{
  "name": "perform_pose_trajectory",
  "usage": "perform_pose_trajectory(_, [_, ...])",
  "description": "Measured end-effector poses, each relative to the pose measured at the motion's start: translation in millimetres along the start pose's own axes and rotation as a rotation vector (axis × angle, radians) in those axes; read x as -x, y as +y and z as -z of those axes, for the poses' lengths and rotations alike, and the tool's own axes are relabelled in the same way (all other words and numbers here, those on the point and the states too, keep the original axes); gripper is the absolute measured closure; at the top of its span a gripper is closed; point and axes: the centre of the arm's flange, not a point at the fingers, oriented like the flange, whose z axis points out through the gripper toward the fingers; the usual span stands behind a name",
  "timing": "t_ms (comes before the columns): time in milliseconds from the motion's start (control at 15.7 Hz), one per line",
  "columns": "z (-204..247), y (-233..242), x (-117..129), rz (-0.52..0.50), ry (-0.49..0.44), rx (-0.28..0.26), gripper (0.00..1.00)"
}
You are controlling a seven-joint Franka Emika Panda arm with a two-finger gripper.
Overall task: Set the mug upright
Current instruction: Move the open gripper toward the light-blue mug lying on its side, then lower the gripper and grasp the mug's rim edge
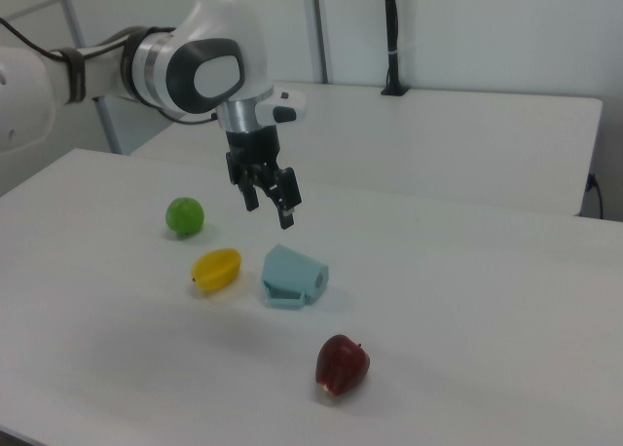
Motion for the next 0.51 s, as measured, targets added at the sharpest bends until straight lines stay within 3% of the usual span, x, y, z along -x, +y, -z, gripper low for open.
perform_pose_trajectory(191, [-25,-31,-7,0.027,0.019,0.103,0.00])
perform_pose_trajectory(510, [-77,-74,-17,0.047,0.035,0.221,0.00])
